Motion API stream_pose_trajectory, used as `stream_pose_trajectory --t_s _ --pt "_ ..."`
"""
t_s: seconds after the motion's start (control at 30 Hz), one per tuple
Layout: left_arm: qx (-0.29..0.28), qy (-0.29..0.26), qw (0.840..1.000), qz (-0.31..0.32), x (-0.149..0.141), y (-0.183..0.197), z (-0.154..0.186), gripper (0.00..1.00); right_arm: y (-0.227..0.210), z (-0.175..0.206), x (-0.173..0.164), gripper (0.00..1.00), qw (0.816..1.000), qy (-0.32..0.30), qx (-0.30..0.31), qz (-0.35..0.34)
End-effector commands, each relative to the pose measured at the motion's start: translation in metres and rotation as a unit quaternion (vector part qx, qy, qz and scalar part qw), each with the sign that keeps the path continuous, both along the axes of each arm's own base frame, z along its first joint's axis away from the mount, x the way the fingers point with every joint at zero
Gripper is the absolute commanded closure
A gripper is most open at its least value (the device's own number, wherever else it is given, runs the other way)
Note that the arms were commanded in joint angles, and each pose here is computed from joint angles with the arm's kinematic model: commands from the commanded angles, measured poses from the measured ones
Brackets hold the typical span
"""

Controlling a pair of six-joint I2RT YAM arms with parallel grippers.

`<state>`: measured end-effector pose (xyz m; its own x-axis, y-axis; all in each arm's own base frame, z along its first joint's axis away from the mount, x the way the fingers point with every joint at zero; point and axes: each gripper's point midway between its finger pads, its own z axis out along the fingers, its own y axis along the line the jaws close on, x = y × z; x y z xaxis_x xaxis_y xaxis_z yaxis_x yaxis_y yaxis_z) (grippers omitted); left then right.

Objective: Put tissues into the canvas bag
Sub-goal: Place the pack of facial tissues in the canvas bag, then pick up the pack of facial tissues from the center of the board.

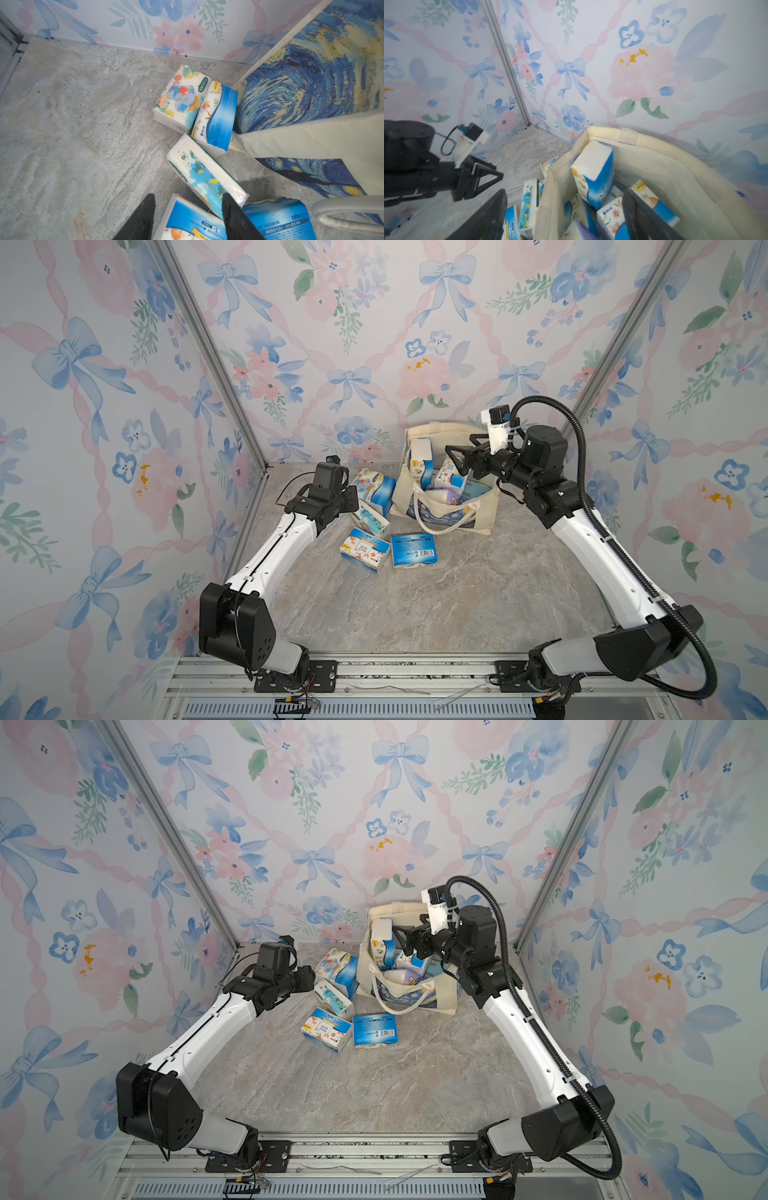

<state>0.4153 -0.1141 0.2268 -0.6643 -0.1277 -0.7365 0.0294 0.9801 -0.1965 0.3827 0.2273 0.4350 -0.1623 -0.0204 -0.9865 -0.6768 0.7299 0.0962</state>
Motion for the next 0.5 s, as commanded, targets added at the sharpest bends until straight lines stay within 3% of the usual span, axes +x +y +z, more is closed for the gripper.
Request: stream_pose_trajectory --t_s 0.0,0.17,0.47 --pt "-0.019 -0.003 1.000 0.003 -0.006 0.000 0.000 0.46 0.053 -0.022 -0.062 0.11 0.988 -0.001 -0.051 0.144" --pt "-0.016 -0.010 0.999 0.031 -0.012 0.013 -0.002 0.45 0.111 -0.062 -0.122 0.11 0.965 0.034 -0.101 0.238" --pt "-0.009 -0.077 0.995 0.067 -0.028 0.035 0.028 0.40 0.173 -0.148 -0.118 0.11 0.957 0.111 -0.173 0.202"
